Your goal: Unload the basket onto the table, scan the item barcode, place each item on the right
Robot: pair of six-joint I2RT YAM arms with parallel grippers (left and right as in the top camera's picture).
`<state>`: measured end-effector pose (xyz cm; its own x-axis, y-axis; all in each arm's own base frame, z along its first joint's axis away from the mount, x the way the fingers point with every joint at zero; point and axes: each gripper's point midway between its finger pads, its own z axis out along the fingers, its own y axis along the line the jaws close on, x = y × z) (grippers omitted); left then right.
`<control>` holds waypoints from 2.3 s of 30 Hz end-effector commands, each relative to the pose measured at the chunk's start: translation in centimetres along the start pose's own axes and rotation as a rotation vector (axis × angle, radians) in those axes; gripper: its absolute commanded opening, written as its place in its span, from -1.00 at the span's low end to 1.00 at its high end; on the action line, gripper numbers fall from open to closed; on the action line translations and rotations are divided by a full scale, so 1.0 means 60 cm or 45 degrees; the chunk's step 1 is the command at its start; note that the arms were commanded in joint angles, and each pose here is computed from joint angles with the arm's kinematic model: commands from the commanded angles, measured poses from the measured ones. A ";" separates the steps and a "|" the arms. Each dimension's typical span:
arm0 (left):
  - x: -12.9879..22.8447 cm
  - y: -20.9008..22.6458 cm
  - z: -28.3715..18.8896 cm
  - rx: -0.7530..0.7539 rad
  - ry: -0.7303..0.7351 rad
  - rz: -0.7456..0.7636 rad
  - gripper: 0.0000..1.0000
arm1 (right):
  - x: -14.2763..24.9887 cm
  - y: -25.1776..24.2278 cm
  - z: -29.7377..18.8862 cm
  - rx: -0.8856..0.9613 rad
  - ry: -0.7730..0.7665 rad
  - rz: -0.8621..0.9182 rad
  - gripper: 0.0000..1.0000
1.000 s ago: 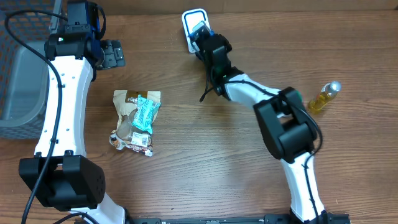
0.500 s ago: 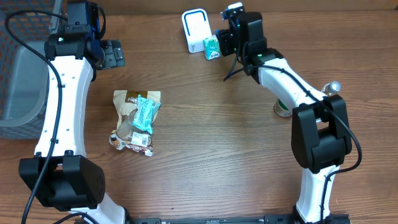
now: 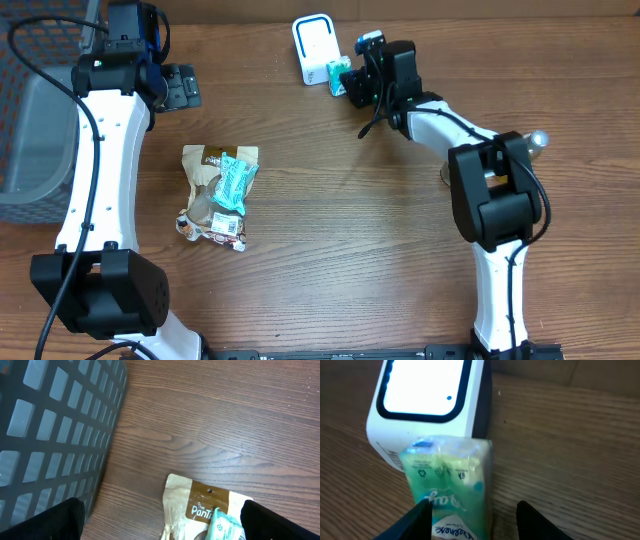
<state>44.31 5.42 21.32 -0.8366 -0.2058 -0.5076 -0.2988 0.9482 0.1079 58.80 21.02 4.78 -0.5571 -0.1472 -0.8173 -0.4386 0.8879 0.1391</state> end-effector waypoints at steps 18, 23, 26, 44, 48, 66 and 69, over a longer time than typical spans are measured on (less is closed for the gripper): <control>-0.013 0.001 -0.018 0.001 -0.044 0.011 0.99 | 0.023 0.014 0.029 -0.125 -0.037 -0.009 -0.93; -0.013 0.001 -0.018 0.001 -0.044 0.011 0.99 | -0.088 0.031 -0.044 -0.123 -0.160 -0.044 -0.93; -0.013 0.001 -0.018 0.001 -0.044 0.011 0.99 | -0.168 0.050 -0.098 -0.063 -0.282 -0.084 -0.93; -0.013 0.001 -0.018 0.001 -0.044 0.011 0.99 | -0.128 0.048 -0.002 0.531 -0.421 -0.625 -0.93; -0.013 0.001 -0.018 0.001 -0.044 0.011 0.99 | -0.118 0.034 0.005 0.530 -0.419 -0.550 -0.93; -0.013 0.001 -0.018 0.001 -0.044 0.011 0.99 | -0.055 0.067 -0.288 0.440 0.328 0.039 -0.93; -0.013 0.001 -0.018 0.001 -0.044 0.011 0.99 | 0.081 0.075 -0.332 0.447 0.742 0.215 -0.91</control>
<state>44.30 5.42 21.32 -0.8366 -0.2058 -0.5077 -0.2989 0.9481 0.1083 43.56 16.28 17.70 -0.7935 -0.2816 -0.5395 -0.2473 0.9592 -0.1369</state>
